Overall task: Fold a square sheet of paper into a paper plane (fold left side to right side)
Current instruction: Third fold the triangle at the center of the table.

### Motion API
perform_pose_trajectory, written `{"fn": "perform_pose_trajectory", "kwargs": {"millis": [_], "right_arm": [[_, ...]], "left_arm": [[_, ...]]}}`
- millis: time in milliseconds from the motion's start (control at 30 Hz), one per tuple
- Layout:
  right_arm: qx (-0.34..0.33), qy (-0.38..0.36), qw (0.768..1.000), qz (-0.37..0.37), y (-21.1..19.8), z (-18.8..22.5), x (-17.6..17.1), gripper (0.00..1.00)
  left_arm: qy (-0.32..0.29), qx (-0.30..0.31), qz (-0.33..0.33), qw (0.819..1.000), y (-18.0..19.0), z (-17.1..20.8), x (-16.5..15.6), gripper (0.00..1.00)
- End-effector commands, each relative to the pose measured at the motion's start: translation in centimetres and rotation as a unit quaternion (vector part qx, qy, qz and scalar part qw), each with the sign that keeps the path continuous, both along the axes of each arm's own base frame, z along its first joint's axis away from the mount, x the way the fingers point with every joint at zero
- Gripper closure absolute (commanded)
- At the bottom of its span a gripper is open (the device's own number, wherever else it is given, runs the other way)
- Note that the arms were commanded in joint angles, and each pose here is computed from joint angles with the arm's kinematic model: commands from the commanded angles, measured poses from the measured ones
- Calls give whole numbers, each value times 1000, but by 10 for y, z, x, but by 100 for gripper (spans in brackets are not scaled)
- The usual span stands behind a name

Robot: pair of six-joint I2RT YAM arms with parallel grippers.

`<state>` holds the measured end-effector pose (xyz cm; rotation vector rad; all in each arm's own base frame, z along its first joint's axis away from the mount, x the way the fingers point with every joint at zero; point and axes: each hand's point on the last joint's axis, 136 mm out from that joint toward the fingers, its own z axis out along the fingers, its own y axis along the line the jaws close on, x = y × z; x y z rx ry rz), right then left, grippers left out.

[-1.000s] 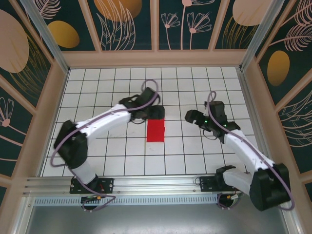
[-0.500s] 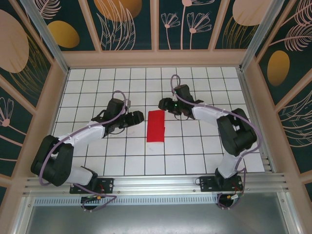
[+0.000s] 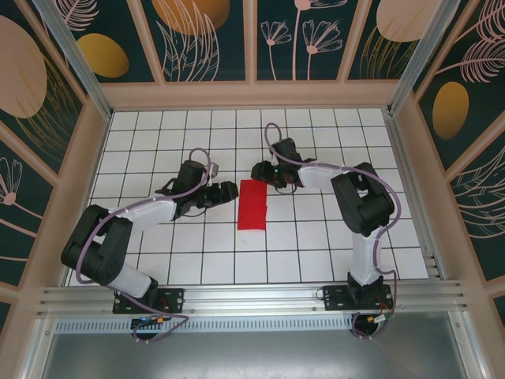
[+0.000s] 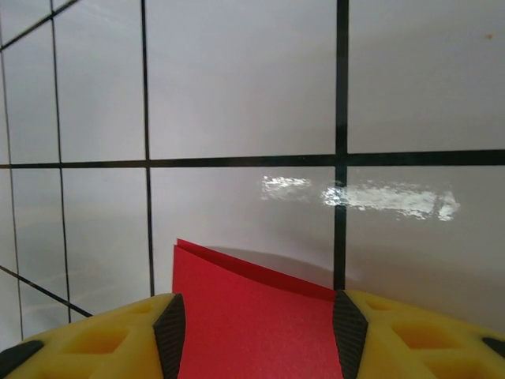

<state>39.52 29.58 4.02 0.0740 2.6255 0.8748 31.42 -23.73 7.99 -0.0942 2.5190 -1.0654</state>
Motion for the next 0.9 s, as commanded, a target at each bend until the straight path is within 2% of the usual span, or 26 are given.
{"fn": "perform_pose_trajectory", "kwargs": {"millis": [0, 300, 867], "right_arm": [[-12, 14, 1000, 16, 1, -12, -6, 46], [-47, 26, 998, 31, -8, -32, -12, 55], [-43, 26, 998, 44, -5, -32, -14, 57]], "left_arm": [[0, -18, -12, 1000, -7, 2, 2, 31], [28, -36, -36, 998, -17, -9, -2, 34], [73, -64, -77, 992, -44, -31, -13, 41]]}}
